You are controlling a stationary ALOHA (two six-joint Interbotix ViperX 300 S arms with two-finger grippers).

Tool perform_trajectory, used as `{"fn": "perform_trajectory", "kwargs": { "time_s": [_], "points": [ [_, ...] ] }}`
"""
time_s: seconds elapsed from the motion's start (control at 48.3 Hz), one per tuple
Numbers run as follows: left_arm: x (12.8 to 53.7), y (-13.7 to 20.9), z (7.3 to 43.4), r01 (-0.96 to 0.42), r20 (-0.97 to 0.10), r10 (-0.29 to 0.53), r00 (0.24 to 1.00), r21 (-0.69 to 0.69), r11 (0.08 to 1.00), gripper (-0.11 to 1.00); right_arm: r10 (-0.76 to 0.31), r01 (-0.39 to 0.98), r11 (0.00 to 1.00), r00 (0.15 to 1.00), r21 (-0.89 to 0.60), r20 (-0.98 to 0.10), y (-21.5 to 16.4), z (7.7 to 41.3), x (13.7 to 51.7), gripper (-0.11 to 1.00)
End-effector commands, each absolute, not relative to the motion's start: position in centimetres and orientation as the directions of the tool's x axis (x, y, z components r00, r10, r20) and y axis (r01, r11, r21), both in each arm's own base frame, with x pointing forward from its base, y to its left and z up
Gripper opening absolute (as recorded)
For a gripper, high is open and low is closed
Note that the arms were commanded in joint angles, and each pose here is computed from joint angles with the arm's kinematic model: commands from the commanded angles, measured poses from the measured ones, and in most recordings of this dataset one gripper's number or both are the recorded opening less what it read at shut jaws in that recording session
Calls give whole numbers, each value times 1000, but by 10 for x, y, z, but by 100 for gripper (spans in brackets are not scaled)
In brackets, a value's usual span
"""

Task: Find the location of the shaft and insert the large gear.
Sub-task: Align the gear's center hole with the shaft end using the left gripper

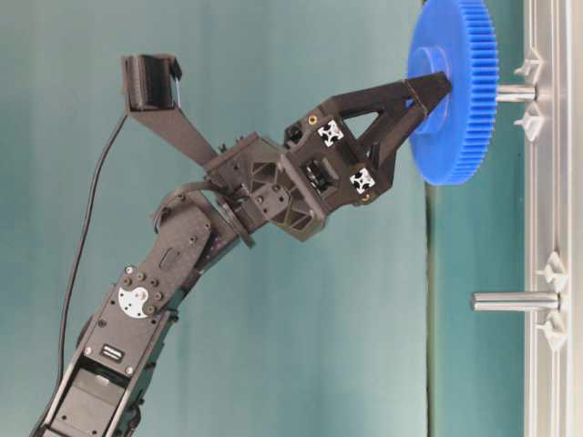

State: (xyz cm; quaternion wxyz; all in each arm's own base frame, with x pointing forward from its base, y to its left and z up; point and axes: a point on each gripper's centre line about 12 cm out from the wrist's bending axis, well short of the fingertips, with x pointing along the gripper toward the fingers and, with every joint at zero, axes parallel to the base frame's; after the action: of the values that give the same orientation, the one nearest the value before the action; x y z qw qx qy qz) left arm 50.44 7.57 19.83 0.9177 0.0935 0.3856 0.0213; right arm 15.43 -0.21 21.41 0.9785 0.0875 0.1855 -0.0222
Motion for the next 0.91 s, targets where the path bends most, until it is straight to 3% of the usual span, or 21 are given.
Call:
{"fn": "perform_trajectory", "kwargs": {
  "time_s": [0.0, 0.476, 0.89],
  "points": [
    [507, 68, 221, 37, -669, 106, 735, 196, 980, 71, -14, 82, 982, 933, 172, -360, -3, 216, 156, 2],
    [506, 49, 219, 77, -694, 77, 716, 188, 979, 71, -15, 81, 982, 933, 172, -358, -3, 216, 156, 2],
    [512, 75, 225, 32, -685, 114, 720, 197, 980, 71, -26, 94, 981, 933, 172, -360, -5, 215, 156, 2]
  ]
}}
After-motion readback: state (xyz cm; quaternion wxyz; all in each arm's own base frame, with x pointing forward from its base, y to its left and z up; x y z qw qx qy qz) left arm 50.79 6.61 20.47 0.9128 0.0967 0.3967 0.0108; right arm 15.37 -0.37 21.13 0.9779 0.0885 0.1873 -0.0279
